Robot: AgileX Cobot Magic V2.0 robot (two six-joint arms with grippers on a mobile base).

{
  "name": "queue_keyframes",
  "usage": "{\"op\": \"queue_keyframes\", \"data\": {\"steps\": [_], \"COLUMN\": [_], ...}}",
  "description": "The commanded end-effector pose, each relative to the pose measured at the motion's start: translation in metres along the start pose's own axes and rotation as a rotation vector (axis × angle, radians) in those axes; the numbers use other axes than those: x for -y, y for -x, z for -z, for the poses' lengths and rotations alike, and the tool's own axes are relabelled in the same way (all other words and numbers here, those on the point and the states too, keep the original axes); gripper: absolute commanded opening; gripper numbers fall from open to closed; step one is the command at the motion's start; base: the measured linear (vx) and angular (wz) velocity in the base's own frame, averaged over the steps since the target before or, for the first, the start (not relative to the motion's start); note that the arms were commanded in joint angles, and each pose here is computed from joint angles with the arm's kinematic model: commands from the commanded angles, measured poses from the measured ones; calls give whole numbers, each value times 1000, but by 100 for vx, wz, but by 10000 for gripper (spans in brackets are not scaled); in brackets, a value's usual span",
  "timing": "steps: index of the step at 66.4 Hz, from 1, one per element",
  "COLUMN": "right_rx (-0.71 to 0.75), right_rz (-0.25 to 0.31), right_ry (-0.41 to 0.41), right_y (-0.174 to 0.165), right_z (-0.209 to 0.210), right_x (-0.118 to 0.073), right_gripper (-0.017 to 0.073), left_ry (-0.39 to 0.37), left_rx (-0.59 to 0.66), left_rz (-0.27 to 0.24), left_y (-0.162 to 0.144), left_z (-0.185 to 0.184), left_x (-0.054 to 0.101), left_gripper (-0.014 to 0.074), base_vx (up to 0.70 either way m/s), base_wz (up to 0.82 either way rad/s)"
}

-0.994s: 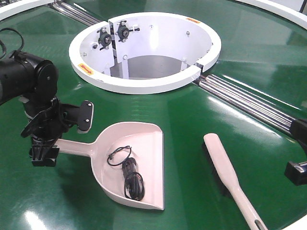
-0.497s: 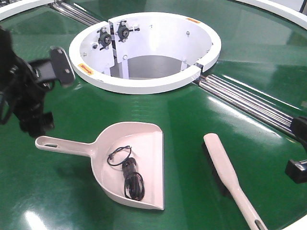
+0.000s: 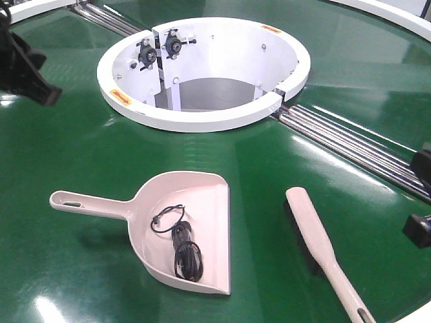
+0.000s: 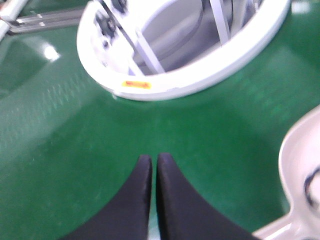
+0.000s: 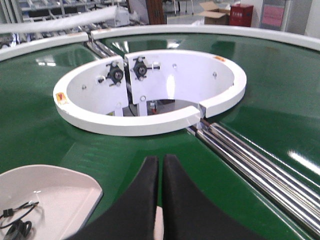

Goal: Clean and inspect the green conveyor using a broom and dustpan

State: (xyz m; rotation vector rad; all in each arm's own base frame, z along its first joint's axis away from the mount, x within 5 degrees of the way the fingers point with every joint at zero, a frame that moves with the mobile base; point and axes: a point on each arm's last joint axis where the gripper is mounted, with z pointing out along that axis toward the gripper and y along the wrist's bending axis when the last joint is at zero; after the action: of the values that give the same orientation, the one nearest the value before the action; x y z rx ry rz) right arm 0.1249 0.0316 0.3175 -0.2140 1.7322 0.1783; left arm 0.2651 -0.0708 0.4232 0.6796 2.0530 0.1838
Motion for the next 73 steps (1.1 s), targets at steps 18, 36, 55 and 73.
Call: {"op": "queue_keyframes", "data": {"steps": [18,36,55,73], "right_rx": [95,86,86,86], "right_rz": [8,8,8,8], "right_ry": [16,17,17,17], "right_y": [-33,-37,-37,-37], "right_z": [-1,-2,-2,-2], "right_x": [-1,-1,-1,-1], "right_gripper": [-8,-8,-8,-8], "left_ry": [-35,-38,-34,-34], "left_rx": [403,425,450,450], "left_rz": [276,381,382,382], "left_y": [-59,-149,-157,-157], "left_z": [39,38,48,48], "left_x": [35,72,74,74], "left_gripper": [-24,-24,-24,-24], "base_vx": [0,0,0,0], "base_wz": [0,0,0,0]}}
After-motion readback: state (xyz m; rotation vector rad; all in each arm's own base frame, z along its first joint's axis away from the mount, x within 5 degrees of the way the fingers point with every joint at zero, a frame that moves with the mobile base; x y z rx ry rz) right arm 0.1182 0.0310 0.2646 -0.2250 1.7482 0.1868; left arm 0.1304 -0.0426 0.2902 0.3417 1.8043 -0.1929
